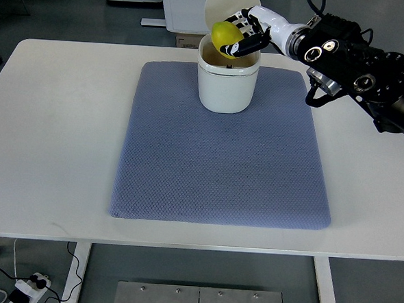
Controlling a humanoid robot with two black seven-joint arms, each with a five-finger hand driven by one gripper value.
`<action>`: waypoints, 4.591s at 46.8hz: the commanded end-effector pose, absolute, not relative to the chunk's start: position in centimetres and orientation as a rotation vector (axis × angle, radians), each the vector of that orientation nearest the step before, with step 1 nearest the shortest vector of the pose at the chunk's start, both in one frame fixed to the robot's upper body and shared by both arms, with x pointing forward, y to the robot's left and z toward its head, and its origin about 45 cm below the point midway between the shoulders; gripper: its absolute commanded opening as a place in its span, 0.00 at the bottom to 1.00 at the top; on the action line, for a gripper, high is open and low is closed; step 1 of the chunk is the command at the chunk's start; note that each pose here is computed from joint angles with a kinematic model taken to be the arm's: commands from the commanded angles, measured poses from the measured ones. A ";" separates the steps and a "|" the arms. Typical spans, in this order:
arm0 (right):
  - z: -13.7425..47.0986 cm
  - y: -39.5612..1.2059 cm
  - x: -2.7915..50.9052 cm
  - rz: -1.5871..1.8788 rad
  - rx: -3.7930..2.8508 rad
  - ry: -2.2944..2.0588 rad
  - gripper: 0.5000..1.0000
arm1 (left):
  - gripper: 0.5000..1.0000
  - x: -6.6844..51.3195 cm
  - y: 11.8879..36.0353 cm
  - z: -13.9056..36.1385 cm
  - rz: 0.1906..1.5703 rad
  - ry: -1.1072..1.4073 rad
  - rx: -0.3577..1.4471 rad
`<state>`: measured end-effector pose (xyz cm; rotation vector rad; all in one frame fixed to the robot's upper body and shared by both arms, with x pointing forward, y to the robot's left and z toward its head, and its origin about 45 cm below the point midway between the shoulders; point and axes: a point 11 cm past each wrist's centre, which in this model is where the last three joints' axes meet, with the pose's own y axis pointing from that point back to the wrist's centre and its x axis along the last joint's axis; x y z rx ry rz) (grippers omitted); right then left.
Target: Put lemon in trash with right hand
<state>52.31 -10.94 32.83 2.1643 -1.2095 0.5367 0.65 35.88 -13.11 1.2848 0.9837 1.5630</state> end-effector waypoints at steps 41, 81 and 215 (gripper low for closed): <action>32.2 -11.4 52.5 0.512 2.138 -1.242 0.50 | 1.00 0.7 35.9 -13.1 1.563 0.983 1.285; 31.9 -11.5 52.4 0.513 2.140 -1.246 0.14 | 1.00 0.7 35.9 -13.1 1.563 0.983 1.285; 22.9 -31.6 45.4 -0.781 2.464 -2.261 1.00 | 1.00 0.7 35.8 -13.1 1.562 0.984 1.284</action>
